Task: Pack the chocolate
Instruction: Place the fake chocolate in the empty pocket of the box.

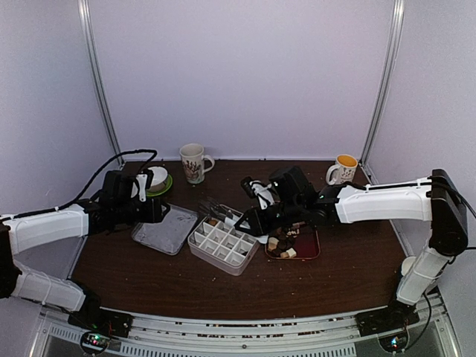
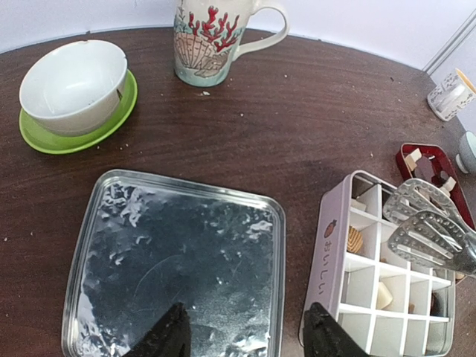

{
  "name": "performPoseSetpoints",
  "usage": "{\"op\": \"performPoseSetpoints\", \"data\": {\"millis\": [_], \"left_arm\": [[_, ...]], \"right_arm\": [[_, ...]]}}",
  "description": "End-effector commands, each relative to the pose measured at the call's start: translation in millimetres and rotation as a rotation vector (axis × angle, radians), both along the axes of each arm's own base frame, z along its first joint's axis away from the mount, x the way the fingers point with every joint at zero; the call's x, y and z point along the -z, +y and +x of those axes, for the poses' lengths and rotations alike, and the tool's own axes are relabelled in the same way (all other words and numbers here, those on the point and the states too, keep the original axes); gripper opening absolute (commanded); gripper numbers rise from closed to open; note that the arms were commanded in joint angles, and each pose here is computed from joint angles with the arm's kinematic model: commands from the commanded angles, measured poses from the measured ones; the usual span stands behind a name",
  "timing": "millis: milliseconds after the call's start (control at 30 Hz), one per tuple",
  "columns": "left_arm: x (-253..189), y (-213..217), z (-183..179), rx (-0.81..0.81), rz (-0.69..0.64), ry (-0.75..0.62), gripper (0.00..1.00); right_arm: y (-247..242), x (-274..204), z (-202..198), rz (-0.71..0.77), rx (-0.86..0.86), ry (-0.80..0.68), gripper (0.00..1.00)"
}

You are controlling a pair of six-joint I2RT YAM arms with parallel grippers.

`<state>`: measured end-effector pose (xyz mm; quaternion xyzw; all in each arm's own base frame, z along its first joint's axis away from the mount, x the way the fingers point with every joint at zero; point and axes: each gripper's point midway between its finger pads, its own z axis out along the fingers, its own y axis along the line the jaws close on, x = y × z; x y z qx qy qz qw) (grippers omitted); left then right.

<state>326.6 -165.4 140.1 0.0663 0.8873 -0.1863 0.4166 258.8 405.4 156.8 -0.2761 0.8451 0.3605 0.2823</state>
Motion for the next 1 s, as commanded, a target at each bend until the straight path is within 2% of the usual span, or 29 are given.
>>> {"op": "performPoseSetpoints", "data": {"millis": [0,433,600,733,967], "left_arm": [[-4,-7,4,0.035,-0.024,-0.033,0.54],[5,-20,-1,0.108,-0.044,0.01,0.54],[20,-35,-11,0.2,-0.066,0.096,0.44],[35,-41,-23,0.25,-0.081,0.165,0.4],[58,-52,-43,0.313,-0.117,0.269,0.32]], "right_arm": [[2,-31,5,0.059,0.013,-0.075,0.35],[-8,-43,4,0.057,0.029,-0.121,0.34],[-16,-44,4,0.044,0.046,-0.145,0.32],[-33,-47,6,0.018,0.092,-0.181,0.32],[-76,-36,4,-0.106,0.166,-0.199,0.32]]}}
